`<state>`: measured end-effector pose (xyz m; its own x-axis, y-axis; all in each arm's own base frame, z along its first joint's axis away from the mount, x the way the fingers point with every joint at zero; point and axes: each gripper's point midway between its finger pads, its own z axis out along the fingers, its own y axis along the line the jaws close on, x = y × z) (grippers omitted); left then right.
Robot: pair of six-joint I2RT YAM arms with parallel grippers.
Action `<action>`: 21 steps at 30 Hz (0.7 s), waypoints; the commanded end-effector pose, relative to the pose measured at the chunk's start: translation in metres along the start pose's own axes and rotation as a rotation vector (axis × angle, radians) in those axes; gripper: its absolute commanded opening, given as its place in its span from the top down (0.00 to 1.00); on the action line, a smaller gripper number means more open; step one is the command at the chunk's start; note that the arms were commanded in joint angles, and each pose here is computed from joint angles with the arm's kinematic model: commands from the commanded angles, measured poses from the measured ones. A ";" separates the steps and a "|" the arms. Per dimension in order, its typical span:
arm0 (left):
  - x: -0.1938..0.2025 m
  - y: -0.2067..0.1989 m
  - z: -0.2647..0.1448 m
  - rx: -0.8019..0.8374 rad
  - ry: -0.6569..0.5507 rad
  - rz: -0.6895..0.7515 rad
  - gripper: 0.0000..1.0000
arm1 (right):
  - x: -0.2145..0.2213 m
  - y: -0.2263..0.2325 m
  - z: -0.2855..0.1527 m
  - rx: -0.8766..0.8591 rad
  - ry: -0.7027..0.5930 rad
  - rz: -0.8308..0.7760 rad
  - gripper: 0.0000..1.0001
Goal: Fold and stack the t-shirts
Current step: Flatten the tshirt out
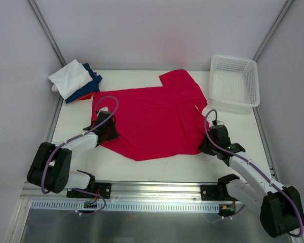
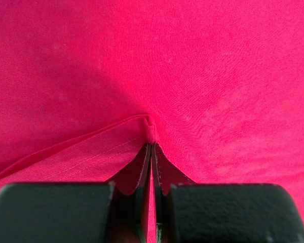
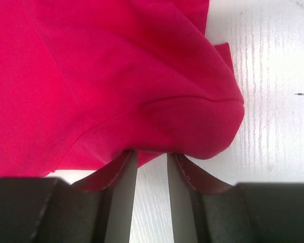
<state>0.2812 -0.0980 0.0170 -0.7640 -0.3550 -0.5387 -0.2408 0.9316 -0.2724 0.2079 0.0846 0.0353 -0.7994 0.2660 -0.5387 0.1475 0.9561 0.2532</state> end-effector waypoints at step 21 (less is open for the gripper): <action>0.003 0.003 -0.002 -0.026 0.014 0.009 1.00 | 0.017 -0.002 -0.007 -0.033 0.010 0.058 0.67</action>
<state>0.2810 -0.0980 0.0170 -0.7646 -0.3549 -0.5381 -0.2408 0.9316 -0.2723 0.1904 0.0842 0.0299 -0.7946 0.3121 -0.5207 0.1733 0.9387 0.2981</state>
